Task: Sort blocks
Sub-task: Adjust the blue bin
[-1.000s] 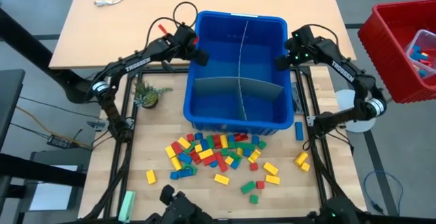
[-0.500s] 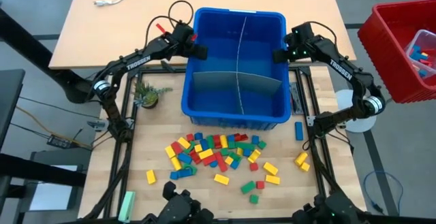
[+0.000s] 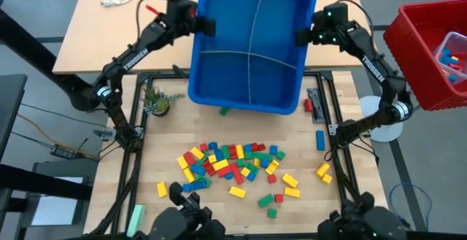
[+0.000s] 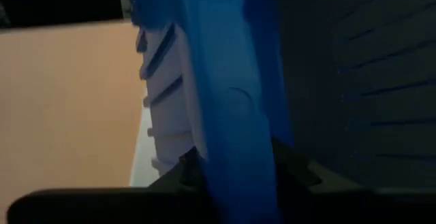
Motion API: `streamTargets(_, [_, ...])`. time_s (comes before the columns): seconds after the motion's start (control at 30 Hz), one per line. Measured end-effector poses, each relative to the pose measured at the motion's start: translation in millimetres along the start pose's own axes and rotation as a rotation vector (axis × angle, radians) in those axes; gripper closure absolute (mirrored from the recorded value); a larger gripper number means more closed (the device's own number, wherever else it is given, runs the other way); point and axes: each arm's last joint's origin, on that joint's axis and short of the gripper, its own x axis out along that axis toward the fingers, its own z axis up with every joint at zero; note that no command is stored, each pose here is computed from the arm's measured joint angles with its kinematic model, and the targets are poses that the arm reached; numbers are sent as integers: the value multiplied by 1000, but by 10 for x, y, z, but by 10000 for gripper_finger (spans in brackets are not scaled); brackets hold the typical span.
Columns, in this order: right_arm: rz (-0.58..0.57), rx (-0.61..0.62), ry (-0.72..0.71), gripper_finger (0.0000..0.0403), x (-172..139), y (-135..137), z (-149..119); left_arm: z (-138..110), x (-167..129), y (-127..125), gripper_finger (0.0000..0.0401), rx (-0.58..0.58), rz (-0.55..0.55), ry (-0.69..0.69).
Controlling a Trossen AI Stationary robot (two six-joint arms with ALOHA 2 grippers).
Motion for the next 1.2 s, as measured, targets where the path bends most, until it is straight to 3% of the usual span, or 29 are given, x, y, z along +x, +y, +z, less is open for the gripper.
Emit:
streamTargets(0.17, [11,-5,-1,303,16,54,124,83,-55,14,307,10,0,-12])
streamTargets(0.4, [-6,-27,-26,306,328,34,207,-44,63,173,307,14,97,23])
streamTargets(0.57, [3,-57,18,298,468,39,167,-258,164,314,306,-39,121,140])
streamTargets(0.83, [-47,18,246,292,608,-35,-101,-762,326,408,289,-102,120,354])
streamTargets(0.97, [-81,-44,235,277,791,-97,-145,-822,393,464,276,-112,104,321])
streamTargets(1.2, [-71,-33,190,273,1106,-172,-144,-836,446,677,270,-134,137,302])
